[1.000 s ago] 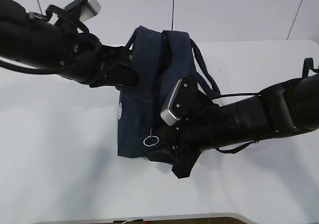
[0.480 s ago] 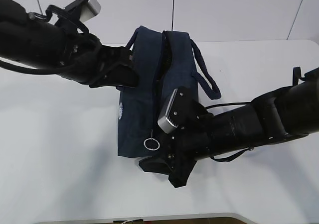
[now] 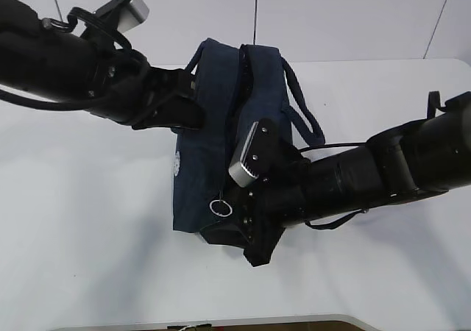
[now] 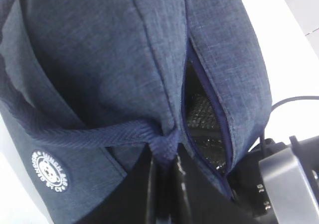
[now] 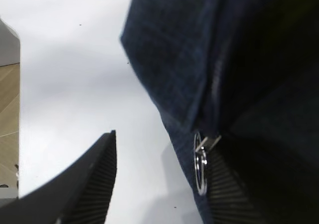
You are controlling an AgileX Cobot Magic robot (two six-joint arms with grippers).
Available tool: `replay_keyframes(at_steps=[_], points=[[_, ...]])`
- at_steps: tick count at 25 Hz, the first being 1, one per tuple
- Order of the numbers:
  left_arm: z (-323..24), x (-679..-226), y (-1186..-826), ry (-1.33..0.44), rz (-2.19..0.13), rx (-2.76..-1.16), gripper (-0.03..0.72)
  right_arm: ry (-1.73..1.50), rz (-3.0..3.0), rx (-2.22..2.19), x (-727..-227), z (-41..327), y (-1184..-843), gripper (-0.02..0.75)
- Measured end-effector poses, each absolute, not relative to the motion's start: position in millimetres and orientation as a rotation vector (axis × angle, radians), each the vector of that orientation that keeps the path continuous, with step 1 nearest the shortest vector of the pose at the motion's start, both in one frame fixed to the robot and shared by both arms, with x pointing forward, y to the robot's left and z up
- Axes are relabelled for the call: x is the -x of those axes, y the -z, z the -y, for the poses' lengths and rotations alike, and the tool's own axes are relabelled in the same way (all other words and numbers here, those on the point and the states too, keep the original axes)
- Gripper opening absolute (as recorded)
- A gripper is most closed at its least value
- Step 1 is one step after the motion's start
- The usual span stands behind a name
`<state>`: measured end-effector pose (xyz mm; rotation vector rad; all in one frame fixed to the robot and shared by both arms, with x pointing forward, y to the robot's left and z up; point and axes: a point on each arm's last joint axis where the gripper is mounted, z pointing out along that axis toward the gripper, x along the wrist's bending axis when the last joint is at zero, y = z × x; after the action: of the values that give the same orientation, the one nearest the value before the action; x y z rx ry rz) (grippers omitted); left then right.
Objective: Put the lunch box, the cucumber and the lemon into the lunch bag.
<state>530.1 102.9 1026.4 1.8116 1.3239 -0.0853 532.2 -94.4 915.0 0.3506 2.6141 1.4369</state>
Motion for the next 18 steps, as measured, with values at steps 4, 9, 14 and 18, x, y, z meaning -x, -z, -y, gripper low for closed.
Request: replay_keyframes(at_steps=[4,9,14,18], points=[[-102.9,-530.1,-1026.4,0.085,-1.324,-1.812,-0.001,-1.425,-2.623,-0.359,-533.0,94.4,-911.4,0.438],[-102.9,-530.2,-1026.2,0.086,-1.324,-1.812,-0.001,-1.415,-2.633,-0.369,-533.9,94.4,-907.3,0.379],[-102.8,-530.0,-1026.2,0.088,-1.324,-1.813,-0.001,-1.415,-2.634,-0.369,-534.3,94.2,-906.6,0.299],[-102.8,-530.0,-1026.2,0.088,-1.324,-1.813,-0.001,-1.415,-2.634,-0.369,-534.3,94.2,-906.6,0.267]])
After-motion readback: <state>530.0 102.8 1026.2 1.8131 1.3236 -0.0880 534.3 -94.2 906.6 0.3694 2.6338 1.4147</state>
